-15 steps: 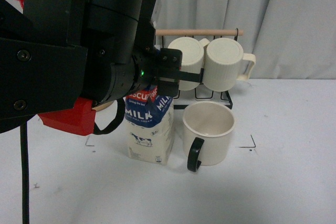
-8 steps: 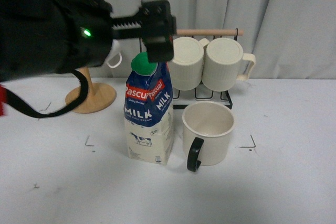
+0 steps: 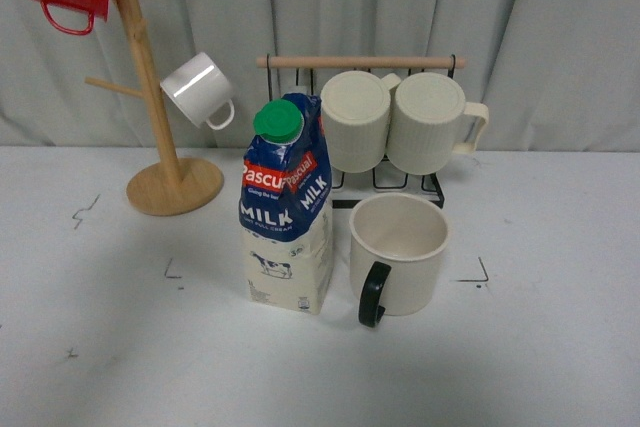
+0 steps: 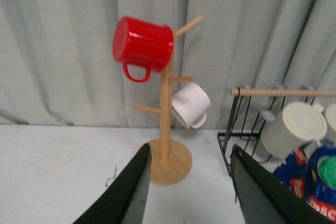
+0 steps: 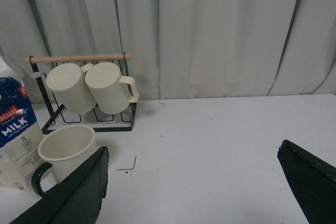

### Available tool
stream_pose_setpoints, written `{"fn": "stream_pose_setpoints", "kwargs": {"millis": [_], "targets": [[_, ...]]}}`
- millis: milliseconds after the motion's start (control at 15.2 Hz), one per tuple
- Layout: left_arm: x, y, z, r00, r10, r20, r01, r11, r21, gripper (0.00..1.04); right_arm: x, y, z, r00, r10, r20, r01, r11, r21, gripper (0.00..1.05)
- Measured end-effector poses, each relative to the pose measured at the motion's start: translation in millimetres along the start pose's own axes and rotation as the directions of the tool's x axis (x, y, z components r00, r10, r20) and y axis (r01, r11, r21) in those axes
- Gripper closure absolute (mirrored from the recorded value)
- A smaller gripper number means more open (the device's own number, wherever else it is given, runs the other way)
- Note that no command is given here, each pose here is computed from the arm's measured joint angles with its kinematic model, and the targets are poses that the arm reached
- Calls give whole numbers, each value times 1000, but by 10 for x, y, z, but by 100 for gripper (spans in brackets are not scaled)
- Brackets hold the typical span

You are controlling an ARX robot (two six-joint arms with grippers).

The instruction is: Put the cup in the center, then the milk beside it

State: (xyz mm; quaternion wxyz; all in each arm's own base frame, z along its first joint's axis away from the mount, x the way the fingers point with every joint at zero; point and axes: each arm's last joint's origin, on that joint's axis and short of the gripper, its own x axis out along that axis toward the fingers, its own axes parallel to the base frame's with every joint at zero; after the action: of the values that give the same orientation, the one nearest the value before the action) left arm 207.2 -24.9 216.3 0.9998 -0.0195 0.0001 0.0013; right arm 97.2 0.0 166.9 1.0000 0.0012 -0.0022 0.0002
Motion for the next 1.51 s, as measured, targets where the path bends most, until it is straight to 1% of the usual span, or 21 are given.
{"fn": "stream_pose_setpoints", "kwargs": {"millis": [66,131,197,262,328,393,525,590,852,918,984,1180,1508], "targets": [[-74,32,-103,1000,-4,-25,5,1000,17,68,0,0,0,1000,0,0,0,1000,0,6],[-159,71,-153,1000,-1,-24,2,1000,23,81,0,0,0,1000,0,0,0,1000,0,6],[-238,103,-157,1000,0,-2,0,1000,21,94,0,0,0,1000,0,0,0,1000,0,6],[-306,129,-184,1000,2,5,-2,1000,21,103,0,0,0,1000,0,0,0,1000,0,6],[-358,149,-232,1000,4,-5,-4,1000,24,103,0,0,0,1000,0,0,0,1000,0,6],[-420,210,-284,1000,-19,-16,20,1000,25,103,0,0,0,1000,0,0,0,1000,0,6],[-515,273,-313,1000,12,-5,-12,1000,24,103,0,0,0,1000,0,0,0,1000,0,6],[-562,263,-332,1000,-2,-3,2,1000,24,103,0,0,0,1000,0,0,0,1000,0,6],[-710,265,-404,1000,-3,-6,3,1000,24,103,0,0,0,1000,0,0,0,1000,0,6],[-735,268,-443,1000,-4,27,3,1000,24,103,0,0,0,1000,0,0,0,1000,0,6],[-755,269,-492,1000,-3,-13,3,1000,24,103,0,0,0,1000,0,0,0,1000,0,6],[-835,268,-452,1000,-4,14,4,1000,24,103,0,0,0,1000,0,0,0,1000,0,6],[-954,268,-450,1000,-4,14,4,1000,24,103,0,0,0,1000,0,0,0,1000,0,6]]}}
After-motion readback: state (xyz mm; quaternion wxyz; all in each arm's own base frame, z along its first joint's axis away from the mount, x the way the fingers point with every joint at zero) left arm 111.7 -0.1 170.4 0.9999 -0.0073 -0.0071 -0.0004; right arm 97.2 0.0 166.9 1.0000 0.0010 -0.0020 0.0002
